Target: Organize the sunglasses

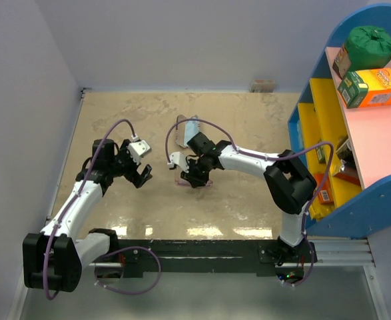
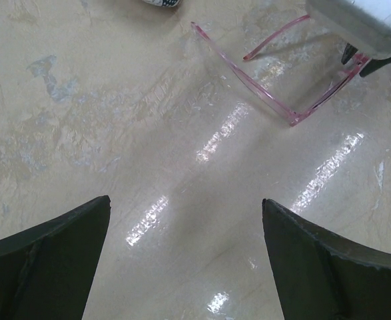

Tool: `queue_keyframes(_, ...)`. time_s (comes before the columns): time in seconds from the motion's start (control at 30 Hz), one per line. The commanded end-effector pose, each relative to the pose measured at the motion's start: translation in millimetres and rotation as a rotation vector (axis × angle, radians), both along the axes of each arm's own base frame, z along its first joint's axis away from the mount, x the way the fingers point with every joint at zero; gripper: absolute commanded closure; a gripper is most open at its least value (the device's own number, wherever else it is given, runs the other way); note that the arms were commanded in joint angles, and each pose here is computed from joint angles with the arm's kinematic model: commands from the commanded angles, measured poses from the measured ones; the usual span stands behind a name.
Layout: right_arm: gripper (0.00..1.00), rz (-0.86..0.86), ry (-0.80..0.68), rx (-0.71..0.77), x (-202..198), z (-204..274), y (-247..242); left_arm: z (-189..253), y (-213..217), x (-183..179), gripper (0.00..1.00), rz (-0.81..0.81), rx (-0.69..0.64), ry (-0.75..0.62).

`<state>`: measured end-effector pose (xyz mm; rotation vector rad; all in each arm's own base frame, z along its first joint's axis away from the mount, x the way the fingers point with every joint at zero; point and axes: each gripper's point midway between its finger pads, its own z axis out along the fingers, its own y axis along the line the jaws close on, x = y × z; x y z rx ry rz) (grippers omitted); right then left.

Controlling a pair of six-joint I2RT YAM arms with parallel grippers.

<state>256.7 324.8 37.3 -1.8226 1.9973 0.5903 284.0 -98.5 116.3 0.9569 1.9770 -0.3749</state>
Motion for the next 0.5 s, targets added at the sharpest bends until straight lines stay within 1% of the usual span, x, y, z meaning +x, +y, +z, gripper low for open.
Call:
queue_keyframes(0.0, 0.84, 0.015, -0.058, 0.071, 5.0, 28.2, 11.1, 8.1, -4.3, 2.5, 0.0, -0.034, -0.021, -0.031)
queue_keyframes(0.1, 0.96, 0.017, -0.061, 0.079, 5.1, 30.5, 11.2, 10.9, -3.6, 2.4, 0.0, -0.031, -0.019, -0.048)
queue_keyframes(0.2, 1.0, 0.027, -0.047, 0.072, 1.3, 28.6, 9.3, 7.2, -4.4, 1.4, 0.0, -0.037, -0.02, -0.033)
queue_keyframes(0.3, 1.0, 0.022, -0.07, 0.074, 2.5, 32.0, 6.7, 8.2, -3.9, 1.9, 0.0, -0.036, -0.017, -0.032)
queue_keyframes(0.37, 1.0, 0.033, -0.058, 0.091, -0.2, 35.7, 9.5, 9.0, -4.8, 1.2, 0.0, -0.04, -0.022, -0.038)
queue_keyframes(0.47, 1.0, 0.026, -0.06, 0.065, 1.4, 31.9, 5.8, 8.5, -4.9, 0.3, 0.0, -0.042, -0.021, -0.03)
